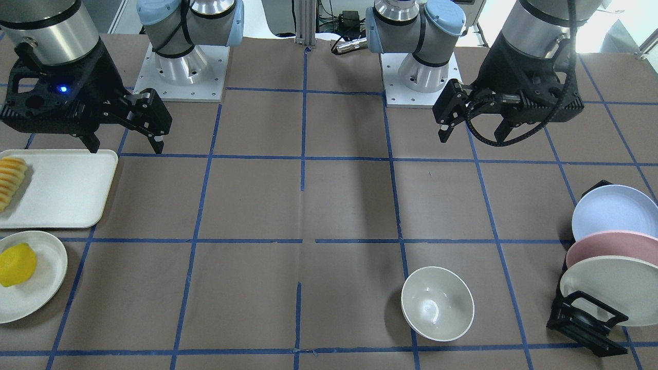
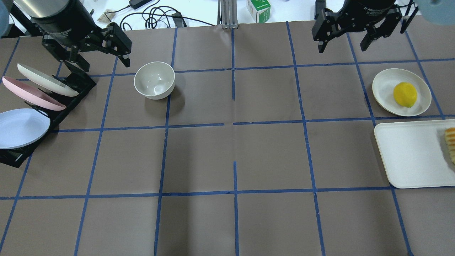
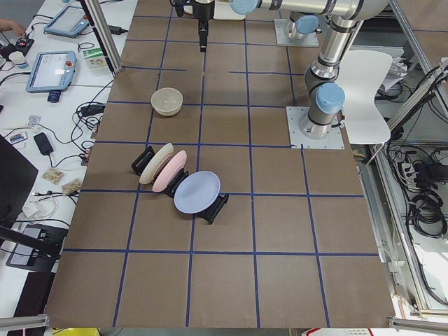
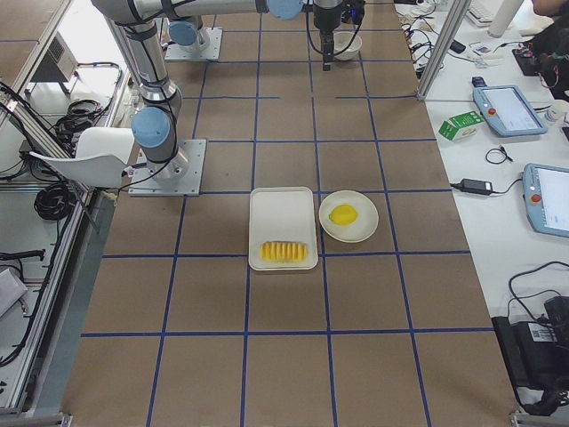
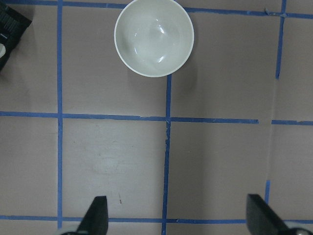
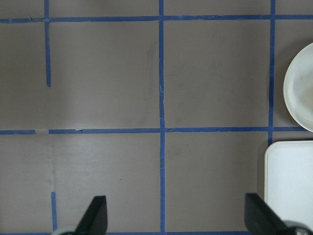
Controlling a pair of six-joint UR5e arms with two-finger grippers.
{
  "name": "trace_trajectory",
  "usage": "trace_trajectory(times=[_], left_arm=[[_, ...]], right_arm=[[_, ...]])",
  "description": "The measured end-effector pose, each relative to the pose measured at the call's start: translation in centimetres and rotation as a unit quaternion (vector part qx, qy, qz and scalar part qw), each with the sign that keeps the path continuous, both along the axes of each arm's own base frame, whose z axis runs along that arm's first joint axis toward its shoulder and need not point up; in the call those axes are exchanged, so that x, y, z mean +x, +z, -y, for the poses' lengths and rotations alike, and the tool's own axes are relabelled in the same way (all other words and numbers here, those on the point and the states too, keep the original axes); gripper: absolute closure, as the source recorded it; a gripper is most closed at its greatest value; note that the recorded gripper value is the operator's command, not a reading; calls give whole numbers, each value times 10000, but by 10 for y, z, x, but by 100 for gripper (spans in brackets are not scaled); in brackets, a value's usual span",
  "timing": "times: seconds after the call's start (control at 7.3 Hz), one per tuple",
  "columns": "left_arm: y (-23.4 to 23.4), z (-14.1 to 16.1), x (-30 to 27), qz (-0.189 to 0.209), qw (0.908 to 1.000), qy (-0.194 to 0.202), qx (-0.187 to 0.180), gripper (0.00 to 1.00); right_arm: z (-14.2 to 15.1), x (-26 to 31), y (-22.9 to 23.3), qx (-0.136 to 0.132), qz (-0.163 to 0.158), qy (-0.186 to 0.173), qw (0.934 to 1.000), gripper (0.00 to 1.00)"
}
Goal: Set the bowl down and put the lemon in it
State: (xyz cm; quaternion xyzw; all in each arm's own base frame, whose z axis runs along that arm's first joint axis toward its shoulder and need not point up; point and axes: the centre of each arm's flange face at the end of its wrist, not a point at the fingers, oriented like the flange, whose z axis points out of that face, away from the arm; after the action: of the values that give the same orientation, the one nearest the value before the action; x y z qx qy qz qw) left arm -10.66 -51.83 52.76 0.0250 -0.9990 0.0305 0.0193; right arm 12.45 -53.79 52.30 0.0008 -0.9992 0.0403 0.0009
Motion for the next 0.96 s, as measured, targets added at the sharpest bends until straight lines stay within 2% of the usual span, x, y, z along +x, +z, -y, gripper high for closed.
trace_trajectory(times=[0.55, 0.82, 0.96], left_arm=[[0, 0, 0, 6, 10000, 0, 4, 0], [-1, 0, 0, 6, 10000, 0, 8, 0], [0, 0, 0, 6, 10000, 0, 7, 0]], right_arm=[[3, -8, -1, 10, -59, 48, 10000, 0], [13, -57, -5, 89, -113, -15, 9999, 0], [19, -100, -9, 138, -145, 124, 9997, 0]])
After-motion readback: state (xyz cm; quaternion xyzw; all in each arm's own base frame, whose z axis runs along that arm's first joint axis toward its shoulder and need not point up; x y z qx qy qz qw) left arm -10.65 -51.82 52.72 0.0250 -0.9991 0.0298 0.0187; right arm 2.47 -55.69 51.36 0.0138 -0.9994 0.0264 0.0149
